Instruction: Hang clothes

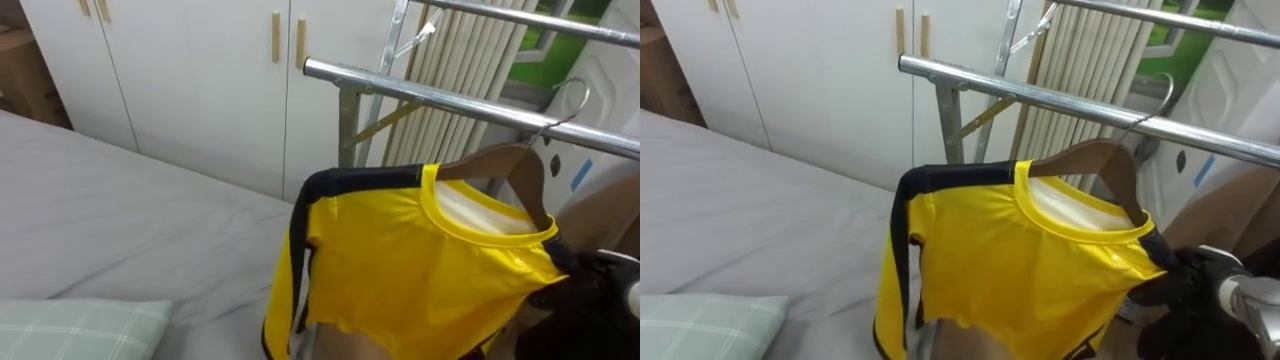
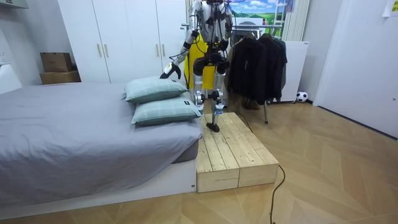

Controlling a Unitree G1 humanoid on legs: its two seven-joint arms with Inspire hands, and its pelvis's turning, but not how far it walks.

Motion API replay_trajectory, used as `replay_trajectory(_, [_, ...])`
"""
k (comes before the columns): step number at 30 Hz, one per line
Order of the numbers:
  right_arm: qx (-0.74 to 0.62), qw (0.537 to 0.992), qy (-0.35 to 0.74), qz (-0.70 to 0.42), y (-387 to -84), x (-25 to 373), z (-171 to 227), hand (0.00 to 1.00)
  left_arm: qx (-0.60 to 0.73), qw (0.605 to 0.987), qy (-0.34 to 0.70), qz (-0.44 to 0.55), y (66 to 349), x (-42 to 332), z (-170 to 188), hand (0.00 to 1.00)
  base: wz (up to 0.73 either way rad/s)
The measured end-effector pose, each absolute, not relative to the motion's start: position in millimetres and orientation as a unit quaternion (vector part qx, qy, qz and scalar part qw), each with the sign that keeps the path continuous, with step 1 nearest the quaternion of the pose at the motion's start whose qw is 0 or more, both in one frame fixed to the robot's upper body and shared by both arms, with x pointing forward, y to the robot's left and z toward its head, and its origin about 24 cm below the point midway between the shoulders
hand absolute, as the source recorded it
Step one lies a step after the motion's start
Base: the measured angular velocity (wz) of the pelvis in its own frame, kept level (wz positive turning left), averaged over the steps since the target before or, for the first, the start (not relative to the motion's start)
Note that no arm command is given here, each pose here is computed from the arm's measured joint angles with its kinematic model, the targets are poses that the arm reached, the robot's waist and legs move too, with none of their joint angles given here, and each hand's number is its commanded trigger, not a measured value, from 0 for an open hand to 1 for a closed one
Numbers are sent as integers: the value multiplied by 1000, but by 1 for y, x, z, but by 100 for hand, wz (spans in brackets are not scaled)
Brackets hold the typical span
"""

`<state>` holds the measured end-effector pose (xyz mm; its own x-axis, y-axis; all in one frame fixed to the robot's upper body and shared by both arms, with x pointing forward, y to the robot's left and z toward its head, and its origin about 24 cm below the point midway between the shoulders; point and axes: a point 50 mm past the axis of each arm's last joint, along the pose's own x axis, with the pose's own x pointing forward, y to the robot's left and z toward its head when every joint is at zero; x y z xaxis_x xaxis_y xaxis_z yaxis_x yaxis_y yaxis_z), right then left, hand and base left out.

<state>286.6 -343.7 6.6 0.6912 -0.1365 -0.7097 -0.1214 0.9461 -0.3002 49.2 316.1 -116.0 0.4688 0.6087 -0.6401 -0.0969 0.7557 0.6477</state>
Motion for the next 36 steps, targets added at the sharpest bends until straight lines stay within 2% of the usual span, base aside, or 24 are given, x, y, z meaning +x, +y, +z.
replay_trajectory(12, [-160, 890, 427, -10, -347, 274, -6, 100, 274, 819, 459, 210, 315, 58, -113, 0, 1])
replay_trajectory(31, [-143, 883, 447, -6, -336, 261, -28, 100, 250, 828, 451, 218, 312, 69, -113, 0, 6])
replay_trajectory(32, [-142, 883, 448, -4, -335, 261, -29, 86, 249, 828, 451, 218, 311, 69, -114, 0, 0])
replay_trajectory(34, [-141, 881, 452, 1, -332, 259, -33, 0, 245, 828, 454, 220, 309, 69, -115, 0, 0])
replay_trajectory(36, [-140, 880, 454, 2, -331, 258, -35, 0, 243, 828, 455, 219, 308, 69, -115, 0, 0])
